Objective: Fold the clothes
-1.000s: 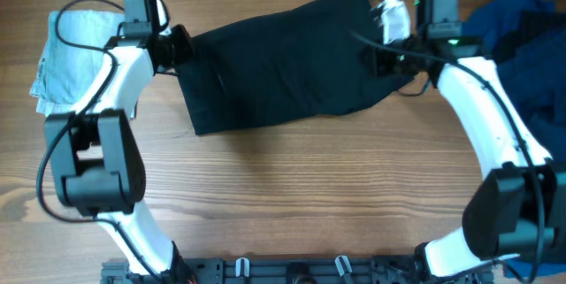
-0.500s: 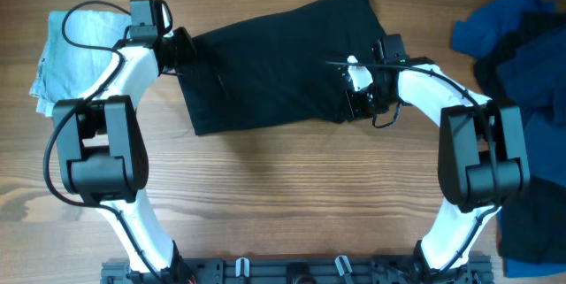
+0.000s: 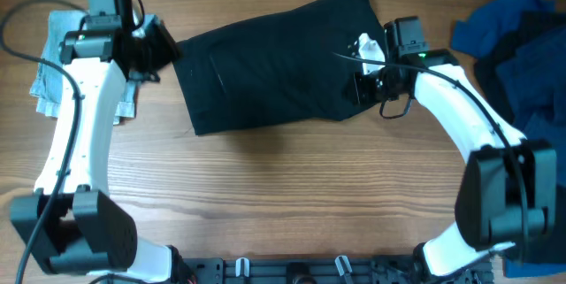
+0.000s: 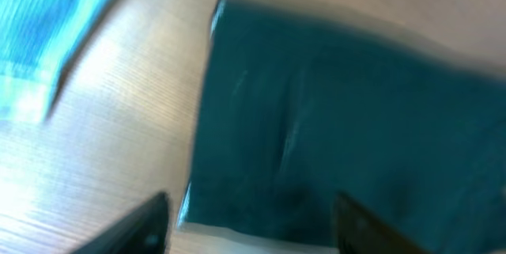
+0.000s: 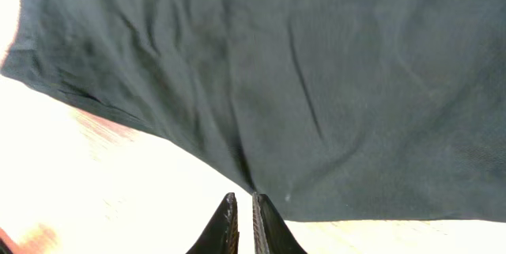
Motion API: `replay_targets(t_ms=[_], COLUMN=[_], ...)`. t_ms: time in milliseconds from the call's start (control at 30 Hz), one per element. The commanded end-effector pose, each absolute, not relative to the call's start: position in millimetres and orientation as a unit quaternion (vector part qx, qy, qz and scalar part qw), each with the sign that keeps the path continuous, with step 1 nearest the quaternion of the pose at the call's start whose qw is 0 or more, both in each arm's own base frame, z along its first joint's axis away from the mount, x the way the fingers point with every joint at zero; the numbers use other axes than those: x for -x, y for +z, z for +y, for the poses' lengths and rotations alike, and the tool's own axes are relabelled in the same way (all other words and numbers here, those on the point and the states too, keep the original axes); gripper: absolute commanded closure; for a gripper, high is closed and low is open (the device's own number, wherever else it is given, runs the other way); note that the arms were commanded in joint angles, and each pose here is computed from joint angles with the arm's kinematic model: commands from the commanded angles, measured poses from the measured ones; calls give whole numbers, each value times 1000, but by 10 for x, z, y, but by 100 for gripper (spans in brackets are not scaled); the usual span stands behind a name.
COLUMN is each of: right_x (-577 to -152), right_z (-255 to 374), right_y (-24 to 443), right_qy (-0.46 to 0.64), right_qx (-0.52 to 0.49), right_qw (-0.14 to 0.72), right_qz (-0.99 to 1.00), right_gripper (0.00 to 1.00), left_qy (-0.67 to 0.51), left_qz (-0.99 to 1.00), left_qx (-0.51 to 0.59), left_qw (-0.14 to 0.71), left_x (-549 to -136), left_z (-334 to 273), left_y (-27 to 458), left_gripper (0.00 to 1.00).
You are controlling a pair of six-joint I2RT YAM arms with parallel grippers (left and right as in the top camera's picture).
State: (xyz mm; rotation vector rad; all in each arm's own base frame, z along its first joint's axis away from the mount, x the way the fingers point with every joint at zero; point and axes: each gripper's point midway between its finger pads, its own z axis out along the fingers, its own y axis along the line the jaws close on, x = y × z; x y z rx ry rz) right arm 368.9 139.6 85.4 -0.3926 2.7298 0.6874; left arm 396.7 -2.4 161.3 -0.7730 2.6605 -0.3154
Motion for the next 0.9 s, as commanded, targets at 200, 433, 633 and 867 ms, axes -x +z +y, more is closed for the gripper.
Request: replay_targets(t_ms=[200,433,633,867], right_x=[-3879,-4026,-4094,-4142], right_z=[1400,1485,1505,1619], right_y=[1031,1116,1154,1179], right_qy=[227,228,227,227], right_qx=[140,154,169,196], right_qw=[198,236,254,273], right_qz=[943,932,925,914], right_gripper=[93,94,94,94], left_qy=[-113,-152,-181,-186], left_qz=[957,951,940,930], left_qx=[265,263,283,314], left_qw=[-43,-62,-53,-47], left_x=[-3259,-3107,-3072,-3078], left_z=[-242,-389,-478,-489], left_y=[751,397,130,35], left_gripper=[26,25,25,17])
